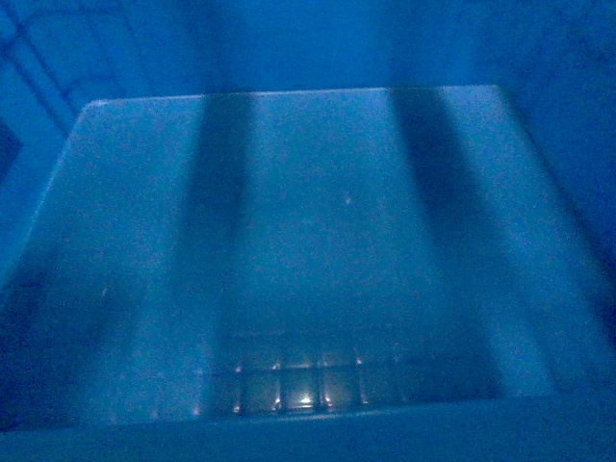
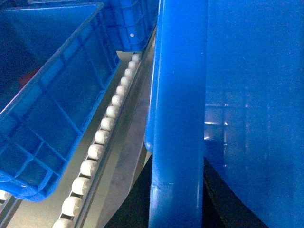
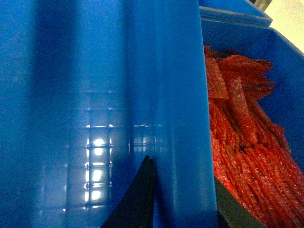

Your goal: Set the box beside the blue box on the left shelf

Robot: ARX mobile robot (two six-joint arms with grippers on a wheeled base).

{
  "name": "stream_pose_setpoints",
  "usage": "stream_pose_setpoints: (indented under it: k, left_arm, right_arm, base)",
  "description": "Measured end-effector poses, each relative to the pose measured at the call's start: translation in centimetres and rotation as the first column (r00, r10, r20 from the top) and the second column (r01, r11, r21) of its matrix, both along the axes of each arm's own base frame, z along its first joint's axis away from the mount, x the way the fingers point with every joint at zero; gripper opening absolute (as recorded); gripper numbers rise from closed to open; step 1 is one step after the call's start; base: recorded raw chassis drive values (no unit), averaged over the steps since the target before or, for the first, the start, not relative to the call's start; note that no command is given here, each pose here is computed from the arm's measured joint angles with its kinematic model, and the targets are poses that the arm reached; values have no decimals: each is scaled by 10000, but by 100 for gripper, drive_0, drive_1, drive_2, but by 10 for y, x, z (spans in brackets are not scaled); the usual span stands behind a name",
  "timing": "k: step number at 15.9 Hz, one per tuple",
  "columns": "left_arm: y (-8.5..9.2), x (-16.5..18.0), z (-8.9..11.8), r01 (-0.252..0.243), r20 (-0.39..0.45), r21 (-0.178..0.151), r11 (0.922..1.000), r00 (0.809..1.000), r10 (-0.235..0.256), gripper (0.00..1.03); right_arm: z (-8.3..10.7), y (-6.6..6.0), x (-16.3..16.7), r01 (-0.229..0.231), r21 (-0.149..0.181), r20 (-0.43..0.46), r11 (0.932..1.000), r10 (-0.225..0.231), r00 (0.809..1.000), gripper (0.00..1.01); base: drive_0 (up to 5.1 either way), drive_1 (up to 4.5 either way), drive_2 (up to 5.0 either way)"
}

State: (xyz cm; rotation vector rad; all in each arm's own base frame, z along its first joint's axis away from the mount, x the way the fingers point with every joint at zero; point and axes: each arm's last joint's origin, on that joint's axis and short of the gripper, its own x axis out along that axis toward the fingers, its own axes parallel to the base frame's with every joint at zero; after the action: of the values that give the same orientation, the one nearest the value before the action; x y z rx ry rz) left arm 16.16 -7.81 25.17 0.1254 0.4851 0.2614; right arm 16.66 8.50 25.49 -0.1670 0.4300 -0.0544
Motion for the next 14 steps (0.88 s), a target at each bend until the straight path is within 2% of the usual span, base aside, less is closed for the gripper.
stream_pose_setpoints:
  k: [14]
  left_arm:
    - [1,-1,1,-20,26,19,10000,10000,20,14]
  right_arm:
    - [0,0,0,-5,15,11,10000,5,10000,17]
  base:
    - [0,0,0]
